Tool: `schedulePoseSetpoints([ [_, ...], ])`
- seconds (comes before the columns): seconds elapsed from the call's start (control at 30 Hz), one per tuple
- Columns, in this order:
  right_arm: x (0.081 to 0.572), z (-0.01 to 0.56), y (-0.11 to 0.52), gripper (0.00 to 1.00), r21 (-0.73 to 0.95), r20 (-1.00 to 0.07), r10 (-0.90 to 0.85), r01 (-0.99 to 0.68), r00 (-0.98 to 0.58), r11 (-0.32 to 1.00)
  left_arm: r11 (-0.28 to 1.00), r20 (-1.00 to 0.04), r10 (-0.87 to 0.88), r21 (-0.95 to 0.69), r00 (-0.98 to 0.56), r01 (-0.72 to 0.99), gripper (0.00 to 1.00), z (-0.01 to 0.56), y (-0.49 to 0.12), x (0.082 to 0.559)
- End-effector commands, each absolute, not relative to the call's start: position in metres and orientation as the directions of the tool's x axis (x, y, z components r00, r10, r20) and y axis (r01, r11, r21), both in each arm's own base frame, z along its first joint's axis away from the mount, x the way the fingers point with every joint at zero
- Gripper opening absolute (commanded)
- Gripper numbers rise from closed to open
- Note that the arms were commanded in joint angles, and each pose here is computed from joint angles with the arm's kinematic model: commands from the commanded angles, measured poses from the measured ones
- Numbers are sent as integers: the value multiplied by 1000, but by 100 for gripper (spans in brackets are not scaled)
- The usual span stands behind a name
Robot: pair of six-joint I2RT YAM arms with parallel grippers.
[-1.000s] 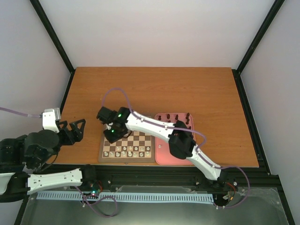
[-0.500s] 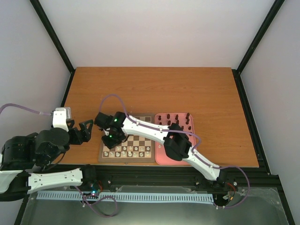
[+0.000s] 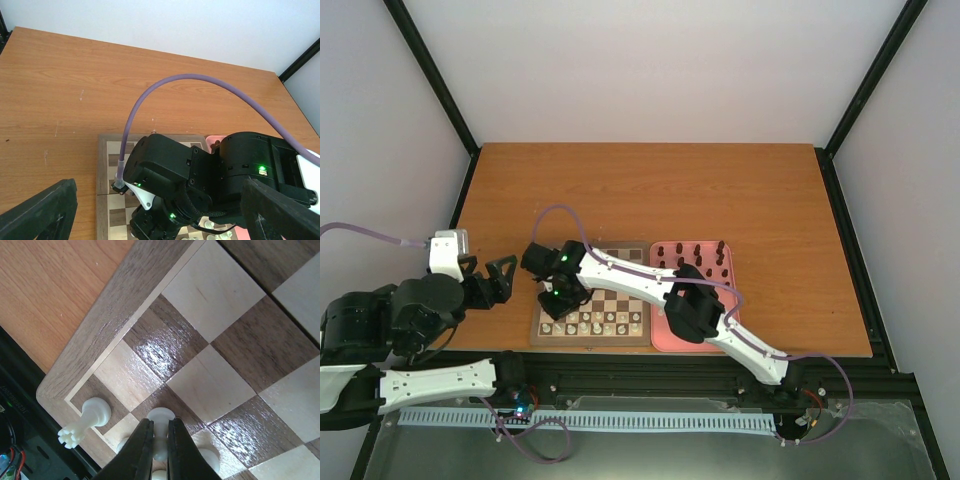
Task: Set up the chess pieces on the board
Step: Place the chess piece on the chessboard, then pick up the chess piece from the storage box.
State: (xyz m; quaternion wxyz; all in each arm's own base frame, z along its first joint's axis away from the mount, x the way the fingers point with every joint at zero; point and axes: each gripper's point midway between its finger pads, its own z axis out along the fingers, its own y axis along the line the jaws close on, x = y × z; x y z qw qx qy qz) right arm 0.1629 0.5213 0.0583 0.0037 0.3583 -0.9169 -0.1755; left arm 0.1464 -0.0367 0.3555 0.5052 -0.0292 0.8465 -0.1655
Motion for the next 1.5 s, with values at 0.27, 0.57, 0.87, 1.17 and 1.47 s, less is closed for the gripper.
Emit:
schedulePoseSetpoints([
  [0.27,168,73,526,24,314,-172,-668,-683,-724,659,949,-854,-216,-298,-473,105,100,354,-35,149],
  [0.57,184,107,536,30,345,-275,-645,-699,-713,626,951,-856,-211,-291,-473,103,100,353,-35,149],
  [0.87,227,152,503,38,253,-367,-545,-645,-754,721,952,-856,-205,-288,-475,108,100,352,-39,150],
  [1.17,245,136,365,38,82,-259,-418,-451,-871,889,954,-857,-192,-278,-479,115,100,350,-43,151],
  [1.47,201,82,286,41,31,-88,-365,-369,-927,929,957,-858,-164,-257,-486,132,100,346,-57,154],
])
